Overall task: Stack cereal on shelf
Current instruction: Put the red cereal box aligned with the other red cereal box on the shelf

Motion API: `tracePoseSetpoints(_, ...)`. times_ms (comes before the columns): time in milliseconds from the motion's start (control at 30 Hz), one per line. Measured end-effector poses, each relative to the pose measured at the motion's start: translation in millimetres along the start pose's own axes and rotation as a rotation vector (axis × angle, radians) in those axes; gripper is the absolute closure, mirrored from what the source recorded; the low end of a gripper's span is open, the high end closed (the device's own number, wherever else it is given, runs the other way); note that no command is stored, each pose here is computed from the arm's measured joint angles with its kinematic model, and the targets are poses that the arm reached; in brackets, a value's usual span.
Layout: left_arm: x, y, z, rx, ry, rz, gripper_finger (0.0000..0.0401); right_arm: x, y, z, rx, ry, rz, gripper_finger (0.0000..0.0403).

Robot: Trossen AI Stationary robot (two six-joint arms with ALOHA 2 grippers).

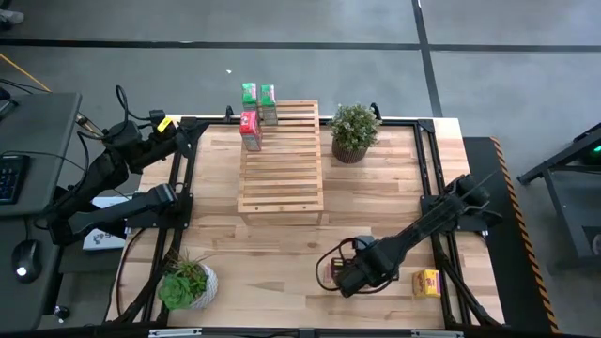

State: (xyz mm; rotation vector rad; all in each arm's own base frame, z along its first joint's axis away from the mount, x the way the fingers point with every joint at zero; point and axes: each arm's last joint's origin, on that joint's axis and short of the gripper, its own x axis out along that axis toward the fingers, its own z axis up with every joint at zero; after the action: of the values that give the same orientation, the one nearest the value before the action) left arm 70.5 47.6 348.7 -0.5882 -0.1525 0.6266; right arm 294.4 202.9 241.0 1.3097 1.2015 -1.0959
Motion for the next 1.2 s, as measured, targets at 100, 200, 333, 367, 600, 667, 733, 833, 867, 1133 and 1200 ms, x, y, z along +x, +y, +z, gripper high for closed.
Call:
tracePoseSetpoints(100, 0, 0, 0, 0.0, -0.001, 0.001, 0.0401, -29, -8, 5, -0.071, 0.037, 0.07, 0.0253)
tracePoseSetpoints(200, 0, 0, 0, 0.0, -0.001, 0.001, 0.0401, -66, -19, 16, -0.138, 0.053, 0.189, 0.0249)
tracePoseSetpoints(333, 0, 0, 0, 0.0, -0.001, 0.001, 0.0401, -124, -34, 35, -0.202, -0.023, 0.529, 0.0248)
tracePoseSetpoints(367, 0, 0, 0, 0.0, -0.001, 0.001, 0.0401, -139, -37, 40, -0.207, -0.074, 0.638, 0.0248)
tracePoseSetpoints(600, 0, 0, 0, -0.003, -0.002, 0.003, 0.0401, -200, -22, 86, -0.286, -0.434, 1.071, 0.0248)
tracePoseSetpoints(667, 0, 0, 0, -0.018, -0.002, 0.003, 0.0401, -203, -5, 104, -0.339, -0.488, 1.103, 0.0247)
tracePoseSetpoints(733, 0, 0, 0, -0.031, -0.002, 0.003, 0.0401, -203, 14, 125, -0.397, -0.506, 1.139, 0.0247)
tracePoseSetpoints(833, 0, 0, 0, -0.038, -0.003, 0.003, 0.0401, -194, 38, 158, -0.461, -0.513, 1.137, 0.0247)
tracePoseSetpoints(867, 0, 0, 0, -0.038, -0.003, 0.002, 0.0401, -191, 44, 169, -0.469, -0.511, 1.117, 0.0247)
tracePoseSetpoints(1133, 0, 0, 0, -0.058, -0.005, 0.001, 0.0401, -202, 86, 213, -0.615, -0.514, 0.859, 0.0247)
tracePoseSetpoints(1200, 0, -1, 1, -0.069, -0.011, -0.004, 0.0401, -208, 91, 218, -0.632, -0.528, 0.745, 0.0247)
